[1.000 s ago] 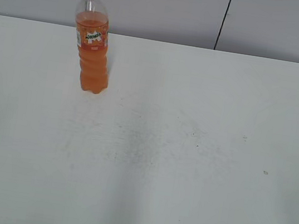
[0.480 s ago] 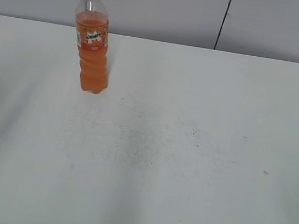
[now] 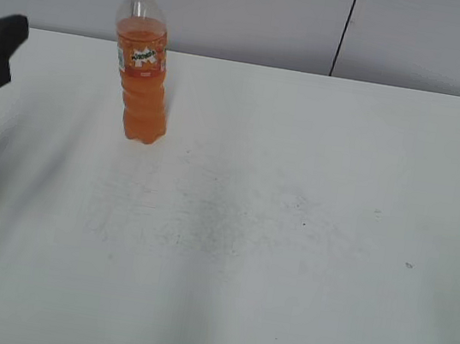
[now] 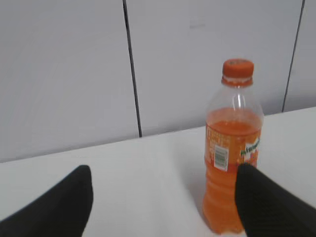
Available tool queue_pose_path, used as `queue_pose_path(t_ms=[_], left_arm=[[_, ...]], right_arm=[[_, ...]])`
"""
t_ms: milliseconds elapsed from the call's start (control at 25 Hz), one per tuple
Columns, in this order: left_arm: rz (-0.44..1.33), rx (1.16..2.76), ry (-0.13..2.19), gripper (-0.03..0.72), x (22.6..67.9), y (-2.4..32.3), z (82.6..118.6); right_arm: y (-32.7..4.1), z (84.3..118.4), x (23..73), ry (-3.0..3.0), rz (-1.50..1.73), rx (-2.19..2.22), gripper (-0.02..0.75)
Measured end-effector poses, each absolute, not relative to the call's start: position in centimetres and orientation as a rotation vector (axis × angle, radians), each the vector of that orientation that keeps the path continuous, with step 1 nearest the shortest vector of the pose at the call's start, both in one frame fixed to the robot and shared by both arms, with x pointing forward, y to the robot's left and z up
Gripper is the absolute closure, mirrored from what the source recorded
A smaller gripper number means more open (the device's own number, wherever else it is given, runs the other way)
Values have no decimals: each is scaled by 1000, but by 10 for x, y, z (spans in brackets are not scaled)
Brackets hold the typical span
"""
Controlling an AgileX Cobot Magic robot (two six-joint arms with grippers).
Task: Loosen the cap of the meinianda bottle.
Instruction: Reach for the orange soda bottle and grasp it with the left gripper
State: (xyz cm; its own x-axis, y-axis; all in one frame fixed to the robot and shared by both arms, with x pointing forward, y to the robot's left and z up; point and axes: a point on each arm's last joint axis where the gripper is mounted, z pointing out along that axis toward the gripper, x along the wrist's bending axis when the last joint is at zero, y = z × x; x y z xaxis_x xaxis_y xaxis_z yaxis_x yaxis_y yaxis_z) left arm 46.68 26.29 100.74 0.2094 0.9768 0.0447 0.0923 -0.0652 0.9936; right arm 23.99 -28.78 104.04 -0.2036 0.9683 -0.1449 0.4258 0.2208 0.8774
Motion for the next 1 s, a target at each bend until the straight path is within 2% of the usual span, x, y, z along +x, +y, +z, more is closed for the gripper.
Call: queue_pose_path(t_ms=[240, 480, 680, 840, 1000], left_arm=[[945, 1486, 1128, 148, 490, 255, 957], [868, 1495, 959, 148, 499, 240, 926], [744, 1614, 867, 148, 500, 236, 899], [663, 1662, 761, 148, 516, 248, 893], [675, 1678, 628, 148, 543, 263, 898]], right_arm=[[-288, 1040, 240, 1756, 928, 1301, 164], [-288, 1040, 240, 1756, 928, 1301, 164], [-288, 1040, 240, 1756, 928, 1301, 164], [-288, 1040, 240, 1756, 928, 1301, 164], [-288, 1040, 240, 1756, 928, 1301, 164]])
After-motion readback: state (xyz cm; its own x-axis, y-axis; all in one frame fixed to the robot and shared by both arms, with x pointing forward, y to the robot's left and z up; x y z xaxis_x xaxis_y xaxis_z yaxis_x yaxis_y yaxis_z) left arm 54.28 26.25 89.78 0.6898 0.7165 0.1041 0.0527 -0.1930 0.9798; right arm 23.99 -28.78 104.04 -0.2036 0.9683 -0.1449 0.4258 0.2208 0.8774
